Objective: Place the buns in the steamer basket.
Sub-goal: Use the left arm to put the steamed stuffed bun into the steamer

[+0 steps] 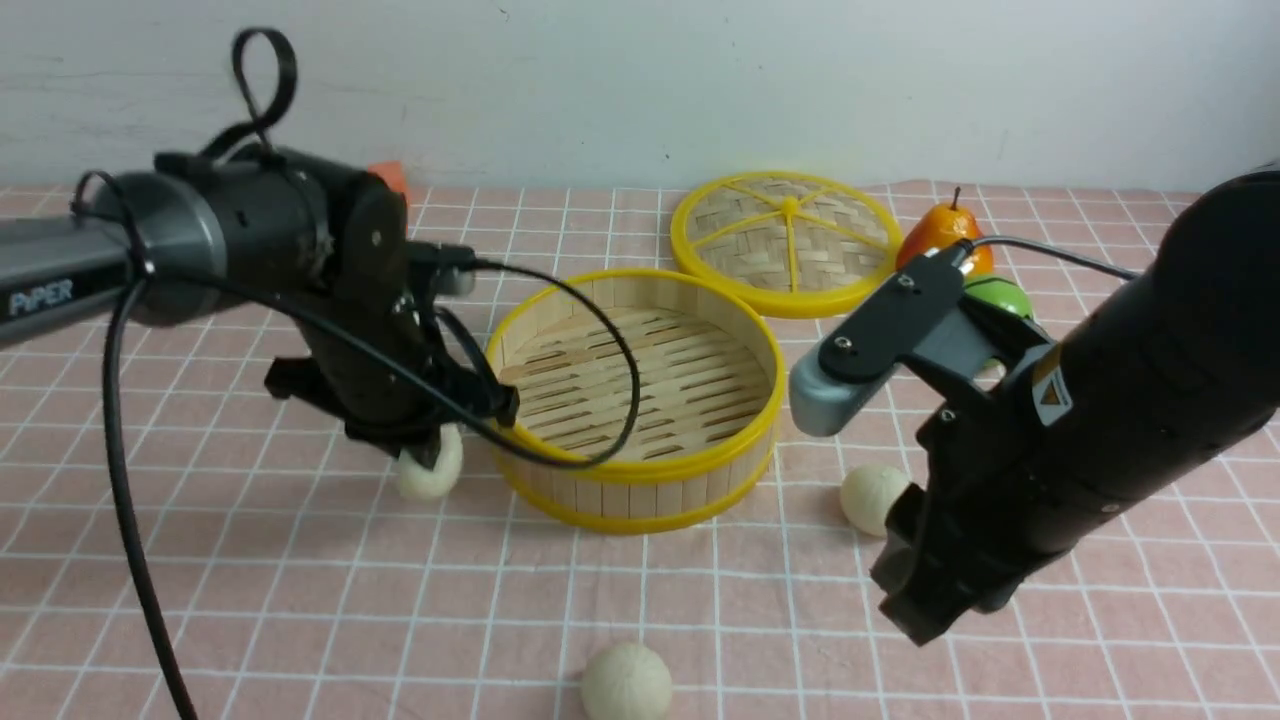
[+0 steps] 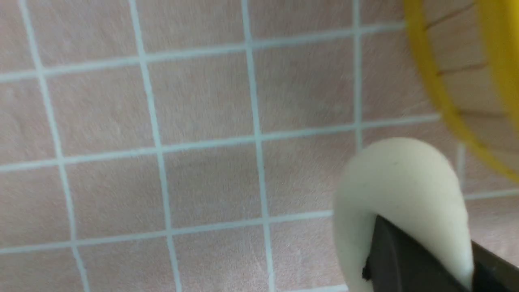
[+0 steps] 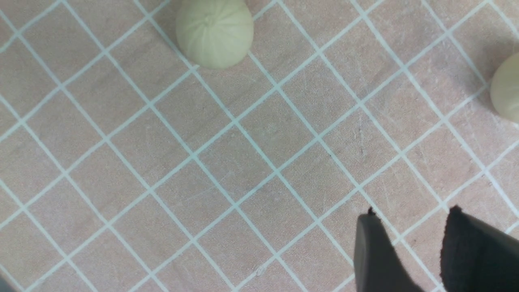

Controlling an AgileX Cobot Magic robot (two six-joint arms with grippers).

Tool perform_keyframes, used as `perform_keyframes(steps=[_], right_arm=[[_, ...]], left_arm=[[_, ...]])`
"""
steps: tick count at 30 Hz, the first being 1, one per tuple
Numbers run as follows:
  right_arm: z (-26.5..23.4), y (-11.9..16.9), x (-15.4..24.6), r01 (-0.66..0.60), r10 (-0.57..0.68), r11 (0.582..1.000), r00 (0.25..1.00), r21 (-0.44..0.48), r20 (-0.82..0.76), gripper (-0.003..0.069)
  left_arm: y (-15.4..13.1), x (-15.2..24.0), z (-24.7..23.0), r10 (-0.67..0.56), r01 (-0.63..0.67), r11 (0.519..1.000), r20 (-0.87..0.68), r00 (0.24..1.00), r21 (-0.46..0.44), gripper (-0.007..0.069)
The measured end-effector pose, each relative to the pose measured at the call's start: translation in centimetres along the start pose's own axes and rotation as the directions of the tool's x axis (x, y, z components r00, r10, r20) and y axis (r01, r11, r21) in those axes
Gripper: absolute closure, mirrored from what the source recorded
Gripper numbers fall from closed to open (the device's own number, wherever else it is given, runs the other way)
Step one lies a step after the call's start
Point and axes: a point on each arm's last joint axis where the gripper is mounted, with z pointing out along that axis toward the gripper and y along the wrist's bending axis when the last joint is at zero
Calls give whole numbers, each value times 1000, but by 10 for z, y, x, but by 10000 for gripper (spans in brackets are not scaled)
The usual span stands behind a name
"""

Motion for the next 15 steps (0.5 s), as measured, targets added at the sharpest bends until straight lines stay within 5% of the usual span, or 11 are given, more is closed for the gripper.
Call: perform_keyframes(steps=[8, 15], right_arm=[[12, -1, -4, -7, 7, 1000, 1000, -5, -6, 410], [35, -3, -5, -23, 21, 999, 997, -24, -68, 410]], left_arm=[[-25, -36, -49, -55, -1, 964, 206, 977, 266, 629], [-31, -36, 12, -40, -1, 958, 137, 990, 288, 553]])
